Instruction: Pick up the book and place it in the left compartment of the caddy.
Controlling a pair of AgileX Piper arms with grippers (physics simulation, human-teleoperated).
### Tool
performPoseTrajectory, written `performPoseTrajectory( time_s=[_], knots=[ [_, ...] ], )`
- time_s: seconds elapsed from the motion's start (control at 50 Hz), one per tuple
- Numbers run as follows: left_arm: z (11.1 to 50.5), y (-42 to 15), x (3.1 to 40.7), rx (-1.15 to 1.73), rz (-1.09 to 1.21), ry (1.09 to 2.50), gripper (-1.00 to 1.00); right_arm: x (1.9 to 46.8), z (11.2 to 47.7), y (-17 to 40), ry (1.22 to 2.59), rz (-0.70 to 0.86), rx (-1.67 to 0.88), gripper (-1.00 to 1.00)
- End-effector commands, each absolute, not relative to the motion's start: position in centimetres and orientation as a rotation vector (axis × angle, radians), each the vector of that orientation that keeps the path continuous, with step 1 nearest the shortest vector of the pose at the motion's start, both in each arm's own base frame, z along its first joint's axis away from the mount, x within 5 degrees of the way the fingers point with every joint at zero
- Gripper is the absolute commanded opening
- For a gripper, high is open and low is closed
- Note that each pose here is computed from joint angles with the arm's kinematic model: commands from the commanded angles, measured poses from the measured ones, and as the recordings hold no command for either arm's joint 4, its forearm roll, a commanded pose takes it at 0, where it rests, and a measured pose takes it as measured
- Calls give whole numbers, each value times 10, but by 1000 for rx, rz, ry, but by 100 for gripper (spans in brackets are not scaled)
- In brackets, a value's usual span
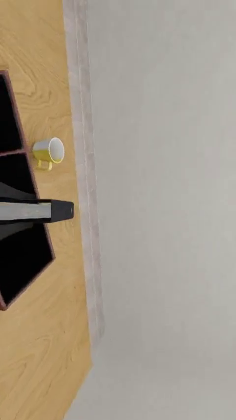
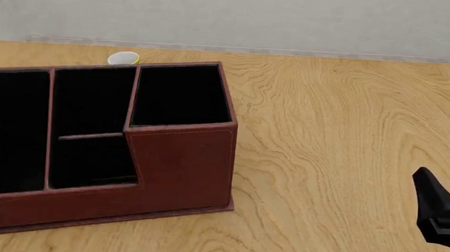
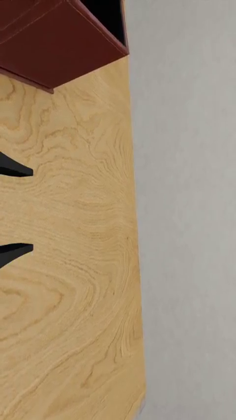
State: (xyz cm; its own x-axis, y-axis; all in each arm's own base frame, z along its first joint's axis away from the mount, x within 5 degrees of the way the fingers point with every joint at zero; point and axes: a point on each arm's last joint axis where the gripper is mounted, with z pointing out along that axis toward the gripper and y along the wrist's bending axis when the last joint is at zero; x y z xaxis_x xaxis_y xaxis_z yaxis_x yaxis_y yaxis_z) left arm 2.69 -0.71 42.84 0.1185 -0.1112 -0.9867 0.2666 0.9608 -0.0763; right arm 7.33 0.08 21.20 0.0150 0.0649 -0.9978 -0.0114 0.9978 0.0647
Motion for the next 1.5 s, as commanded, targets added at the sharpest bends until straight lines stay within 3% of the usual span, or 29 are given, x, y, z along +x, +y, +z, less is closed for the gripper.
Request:
performPoseTrajectory(
  time_s=[0.02, 0.58, 0.74, 1.5],
  knots=[
    [431, -7, 39, 81, -211, 1499, -100, 74, 212, 1, 1556, 63, 41, 100],
    [429, 20, 109, -77, 198, 1843, -100, 75, 212, 1, 1562, 67, 40, 100],
    [415, 26, 126, -86, 204, 1962, -100, 75, 212, 1, 1563, 67, 39, 100],
    [365, 32, 160, -18, 216, 2185, -100, 78, 211, 2, 1575, 69, 20, 100]
  ],
)
